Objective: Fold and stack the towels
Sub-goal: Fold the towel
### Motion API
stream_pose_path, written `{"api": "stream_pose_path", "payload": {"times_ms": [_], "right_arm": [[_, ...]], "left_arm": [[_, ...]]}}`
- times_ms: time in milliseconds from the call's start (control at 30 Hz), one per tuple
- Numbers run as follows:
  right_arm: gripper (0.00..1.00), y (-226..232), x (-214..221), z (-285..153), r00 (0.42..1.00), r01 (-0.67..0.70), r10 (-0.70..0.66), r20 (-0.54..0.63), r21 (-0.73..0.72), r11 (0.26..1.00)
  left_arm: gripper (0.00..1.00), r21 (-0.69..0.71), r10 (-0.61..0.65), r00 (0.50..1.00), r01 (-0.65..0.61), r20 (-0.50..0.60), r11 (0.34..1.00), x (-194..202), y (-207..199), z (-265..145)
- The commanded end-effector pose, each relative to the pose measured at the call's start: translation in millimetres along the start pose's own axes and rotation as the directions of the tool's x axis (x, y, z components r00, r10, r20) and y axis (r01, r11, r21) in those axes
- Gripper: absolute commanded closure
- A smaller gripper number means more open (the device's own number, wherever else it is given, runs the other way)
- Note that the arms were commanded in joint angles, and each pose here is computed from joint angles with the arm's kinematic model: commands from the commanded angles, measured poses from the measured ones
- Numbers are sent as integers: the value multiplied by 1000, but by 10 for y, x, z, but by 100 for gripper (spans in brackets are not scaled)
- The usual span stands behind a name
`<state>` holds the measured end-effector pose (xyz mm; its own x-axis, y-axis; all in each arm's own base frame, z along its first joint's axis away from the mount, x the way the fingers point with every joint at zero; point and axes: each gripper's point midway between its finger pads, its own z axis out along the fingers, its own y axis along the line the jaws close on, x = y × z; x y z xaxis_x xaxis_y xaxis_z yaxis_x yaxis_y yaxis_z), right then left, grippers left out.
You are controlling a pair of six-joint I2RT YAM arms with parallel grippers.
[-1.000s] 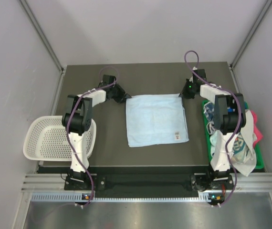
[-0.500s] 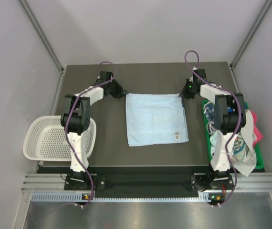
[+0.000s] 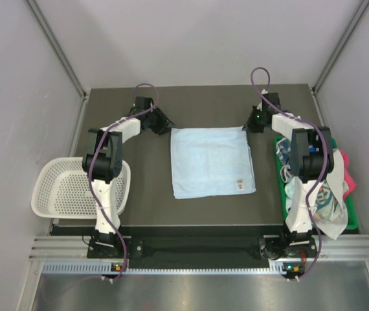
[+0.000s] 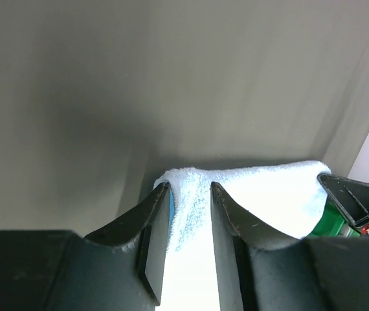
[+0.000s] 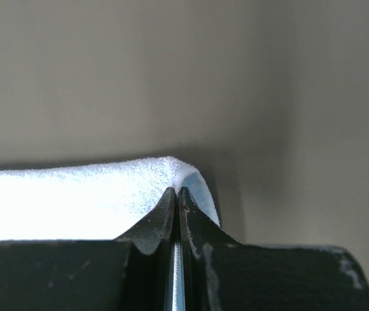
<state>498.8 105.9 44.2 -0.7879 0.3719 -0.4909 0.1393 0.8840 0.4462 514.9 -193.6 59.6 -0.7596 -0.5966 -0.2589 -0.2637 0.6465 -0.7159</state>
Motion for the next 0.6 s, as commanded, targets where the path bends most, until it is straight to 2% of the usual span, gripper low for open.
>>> {"api": "stream_pose_path", "payload": {"times_ms": [0,567], "right_arm": [[100,84,-267,-81,998,10,-8,58,-26,1000],[100,90,-290,-57,998,8,-6,58,-30,1000]], "left_arm": [[63,40,11,1000,-12,15,999,-97,-149,-52],[62,13,-31,999,31,-23,999,17,-4,67]]}}
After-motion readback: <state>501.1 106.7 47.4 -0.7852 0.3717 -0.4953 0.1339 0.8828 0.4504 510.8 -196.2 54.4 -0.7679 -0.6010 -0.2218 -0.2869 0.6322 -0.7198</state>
